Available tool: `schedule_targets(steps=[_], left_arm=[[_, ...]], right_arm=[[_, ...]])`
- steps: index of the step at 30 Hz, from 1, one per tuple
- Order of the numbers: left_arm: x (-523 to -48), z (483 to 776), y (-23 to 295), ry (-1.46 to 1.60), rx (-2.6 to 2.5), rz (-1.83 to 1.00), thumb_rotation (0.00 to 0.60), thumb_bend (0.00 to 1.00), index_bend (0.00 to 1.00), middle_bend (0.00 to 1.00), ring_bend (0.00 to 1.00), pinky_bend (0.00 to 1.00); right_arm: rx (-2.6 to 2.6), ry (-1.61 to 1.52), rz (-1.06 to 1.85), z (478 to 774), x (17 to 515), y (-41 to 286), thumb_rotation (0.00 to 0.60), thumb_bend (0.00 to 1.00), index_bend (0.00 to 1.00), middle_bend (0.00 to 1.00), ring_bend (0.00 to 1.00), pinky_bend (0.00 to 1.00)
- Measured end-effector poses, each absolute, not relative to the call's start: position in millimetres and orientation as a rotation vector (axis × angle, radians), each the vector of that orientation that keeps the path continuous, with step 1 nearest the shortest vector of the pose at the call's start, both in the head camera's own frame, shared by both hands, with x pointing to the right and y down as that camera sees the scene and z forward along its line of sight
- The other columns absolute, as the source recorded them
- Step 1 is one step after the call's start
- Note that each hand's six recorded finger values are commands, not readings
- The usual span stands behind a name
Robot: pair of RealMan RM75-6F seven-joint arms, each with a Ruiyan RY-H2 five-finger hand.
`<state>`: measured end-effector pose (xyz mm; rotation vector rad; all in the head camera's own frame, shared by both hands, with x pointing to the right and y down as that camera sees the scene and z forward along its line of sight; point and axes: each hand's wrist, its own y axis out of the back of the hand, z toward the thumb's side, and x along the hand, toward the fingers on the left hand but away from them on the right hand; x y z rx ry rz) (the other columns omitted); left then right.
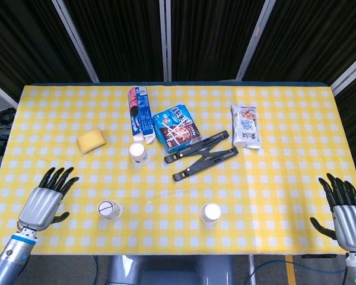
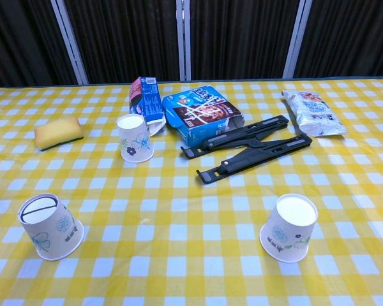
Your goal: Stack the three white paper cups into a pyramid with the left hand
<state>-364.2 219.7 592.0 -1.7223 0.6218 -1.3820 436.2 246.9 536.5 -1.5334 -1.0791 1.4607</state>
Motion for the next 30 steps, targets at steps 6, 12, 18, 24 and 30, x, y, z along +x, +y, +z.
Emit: schedule_targets(steps=[6, 12, 18, 24, 30], left_arm=[[-335, 608, 223, 0.516, -1.77, -1.355, 0.6, 0.19, 0.21, 0.0, 0.0, 0.0], [-313, 621, 225, 0.453, -1.801, -1.349, 0.6, 0.22, 0.2, 0.0, 0.0, 0.0], [-296, 628, 227, 0.423, -1.826, -1.334, 0.6, 0.25, 0.2, 0.0, 0.0, 0.0], [-286, 632, 226, 0.41, -1.84, -1.321, 0.6, 0.29, 0.24, 0.0, 0.0, 0.0], [-286, 634, 229, 0.397, -1.857, -1.332, 0.6, 0.29, 0.27, 0.0, 0.0, 0.0]], right_arm=[[-1.532, -1.09, 1.456, 534, 437, 246, 0.6, 0.09, 0.0, 0.0, 0.0, 0.0], [-1.532, -1.105, 1.453, 532, 440, 245, 0.6, 0.09, 0.0, 0.0, 0.0, 0.0], [-1.533, -1.114, 1.453, 531, 441, 245, 0.6, 0.09, 0.0, 0.0, 0.0, 0.0], [-1.54, -1.12, 1.45, 530, 441, 245, 0.6, 0.09, 0.0, 0.0, 0.0, 0.0], [-1.54, -1.122, 1.45, 530, 442, 245, 0.6, 0.09, 0.0, 0.0, 0.0, 0.0]])
